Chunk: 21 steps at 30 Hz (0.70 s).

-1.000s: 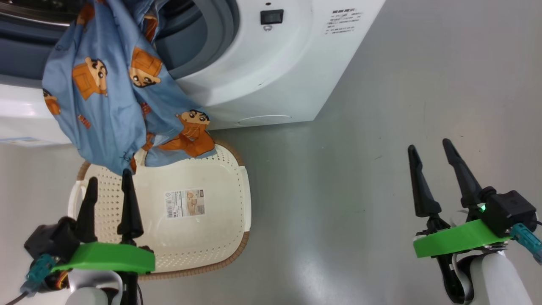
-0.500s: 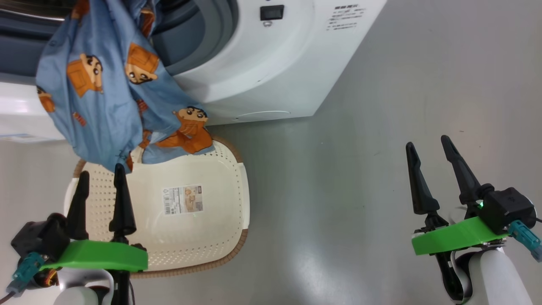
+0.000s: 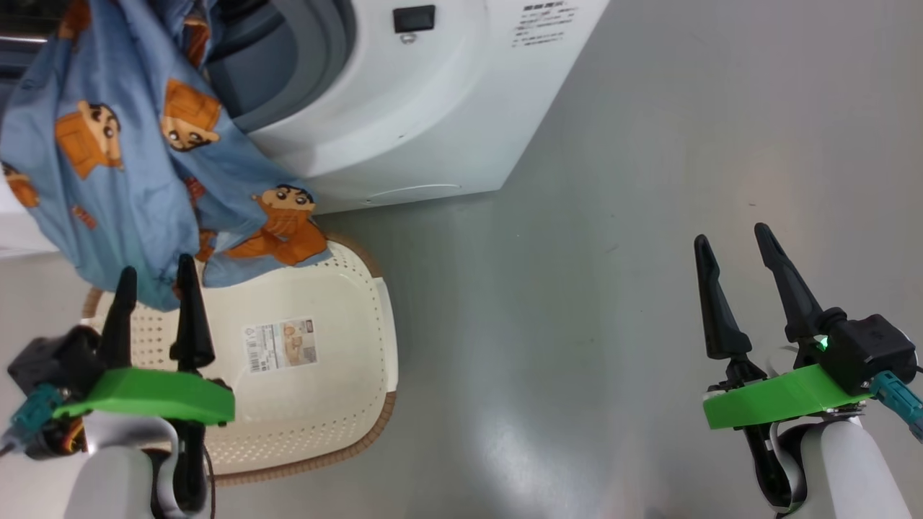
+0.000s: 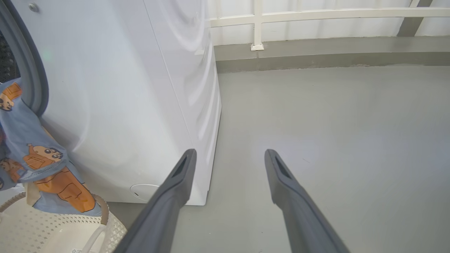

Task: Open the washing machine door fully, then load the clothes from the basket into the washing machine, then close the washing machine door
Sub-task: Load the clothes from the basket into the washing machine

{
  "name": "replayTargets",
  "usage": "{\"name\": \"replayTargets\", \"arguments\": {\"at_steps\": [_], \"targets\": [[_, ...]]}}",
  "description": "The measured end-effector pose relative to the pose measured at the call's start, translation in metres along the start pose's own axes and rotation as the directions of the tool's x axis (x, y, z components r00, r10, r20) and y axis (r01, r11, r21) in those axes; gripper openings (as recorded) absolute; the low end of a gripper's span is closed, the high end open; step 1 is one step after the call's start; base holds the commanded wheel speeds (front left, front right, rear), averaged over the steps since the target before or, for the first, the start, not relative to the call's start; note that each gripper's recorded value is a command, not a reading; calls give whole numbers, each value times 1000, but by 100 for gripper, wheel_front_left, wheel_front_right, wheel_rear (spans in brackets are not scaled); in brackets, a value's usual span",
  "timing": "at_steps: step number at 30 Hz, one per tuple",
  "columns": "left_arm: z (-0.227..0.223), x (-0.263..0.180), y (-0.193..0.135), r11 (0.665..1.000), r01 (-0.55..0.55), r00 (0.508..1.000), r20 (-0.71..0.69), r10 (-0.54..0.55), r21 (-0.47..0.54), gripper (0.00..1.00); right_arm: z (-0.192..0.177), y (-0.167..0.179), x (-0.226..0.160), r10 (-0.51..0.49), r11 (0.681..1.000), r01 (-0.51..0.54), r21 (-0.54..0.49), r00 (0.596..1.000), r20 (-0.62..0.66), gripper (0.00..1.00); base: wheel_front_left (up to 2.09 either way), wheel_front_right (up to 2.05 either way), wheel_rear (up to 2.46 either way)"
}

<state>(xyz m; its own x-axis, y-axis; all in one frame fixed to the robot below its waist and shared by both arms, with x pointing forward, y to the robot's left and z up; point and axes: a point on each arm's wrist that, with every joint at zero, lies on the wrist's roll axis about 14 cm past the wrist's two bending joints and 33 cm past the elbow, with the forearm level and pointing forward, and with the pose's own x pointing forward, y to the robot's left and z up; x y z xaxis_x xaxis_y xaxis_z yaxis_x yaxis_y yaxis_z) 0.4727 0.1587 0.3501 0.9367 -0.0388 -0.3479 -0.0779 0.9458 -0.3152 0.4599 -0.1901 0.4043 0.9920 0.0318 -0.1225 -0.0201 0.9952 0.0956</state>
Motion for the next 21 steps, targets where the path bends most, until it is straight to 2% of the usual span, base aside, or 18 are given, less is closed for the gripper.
{"name": "replayTargets", "arguments": {"at_steps": [9,21], "targets": [[-13,33,1,1000,14,999,-37,-13,17,100,-4,-13,-4,-33,999,33,-14,999,-14,100,0,0,0],[-29,68,-9,999,44,996,-71,-44,-13,100,-8,-25,-7,-66,997,65,-31,997,-26,100,0,0,0]]}}
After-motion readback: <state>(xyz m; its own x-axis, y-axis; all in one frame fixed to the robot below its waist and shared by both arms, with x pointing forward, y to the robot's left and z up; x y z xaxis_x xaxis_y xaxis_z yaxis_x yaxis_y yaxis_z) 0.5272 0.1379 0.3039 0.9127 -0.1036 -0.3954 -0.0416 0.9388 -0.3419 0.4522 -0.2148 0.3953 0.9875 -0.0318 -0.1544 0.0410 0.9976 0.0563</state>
